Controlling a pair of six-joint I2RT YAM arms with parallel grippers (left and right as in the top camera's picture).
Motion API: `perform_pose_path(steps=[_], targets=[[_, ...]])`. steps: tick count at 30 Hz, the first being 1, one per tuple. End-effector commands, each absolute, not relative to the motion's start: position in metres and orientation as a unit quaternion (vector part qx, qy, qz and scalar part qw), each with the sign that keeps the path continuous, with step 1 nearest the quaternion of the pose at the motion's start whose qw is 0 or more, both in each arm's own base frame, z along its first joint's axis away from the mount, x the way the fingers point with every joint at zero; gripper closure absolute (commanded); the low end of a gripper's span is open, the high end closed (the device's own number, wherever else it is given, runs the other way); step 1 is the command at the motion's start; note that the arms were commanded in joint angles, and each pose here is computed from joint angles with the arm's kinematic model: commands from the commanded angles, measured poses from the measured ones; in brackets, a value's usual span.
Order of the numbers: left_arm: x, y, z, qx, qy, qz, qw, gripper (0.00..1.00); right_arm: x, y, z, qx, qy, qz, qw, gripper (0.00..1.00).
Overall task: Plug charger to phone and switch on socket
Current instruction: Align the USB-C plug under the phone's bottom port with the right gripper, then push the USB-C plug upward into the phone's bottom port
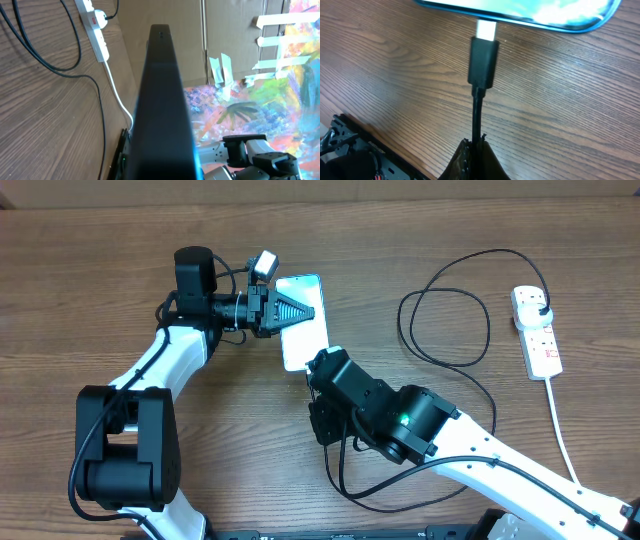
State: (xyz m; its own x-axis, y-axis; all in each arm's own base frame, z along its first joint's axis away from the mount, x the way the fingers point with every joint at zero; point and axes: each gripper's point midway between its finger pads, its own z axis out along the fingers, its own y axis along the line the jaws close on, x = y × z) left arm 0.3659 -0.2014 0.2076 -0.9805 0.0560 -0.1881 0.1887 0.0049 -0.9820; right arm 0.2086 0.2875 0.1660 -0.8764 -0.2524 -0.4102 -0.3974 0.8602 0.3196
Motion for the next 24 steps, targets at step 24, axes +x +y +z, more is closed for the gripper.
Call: perform_pose_path(steps=[24], targets=[[0.3617,-0.2036,0.2157,0.085,0.7,-0.709,0.018,0.96,0.2098,0.2921,0.17,-0.159,0.946,0.227,0.167,0.96]])
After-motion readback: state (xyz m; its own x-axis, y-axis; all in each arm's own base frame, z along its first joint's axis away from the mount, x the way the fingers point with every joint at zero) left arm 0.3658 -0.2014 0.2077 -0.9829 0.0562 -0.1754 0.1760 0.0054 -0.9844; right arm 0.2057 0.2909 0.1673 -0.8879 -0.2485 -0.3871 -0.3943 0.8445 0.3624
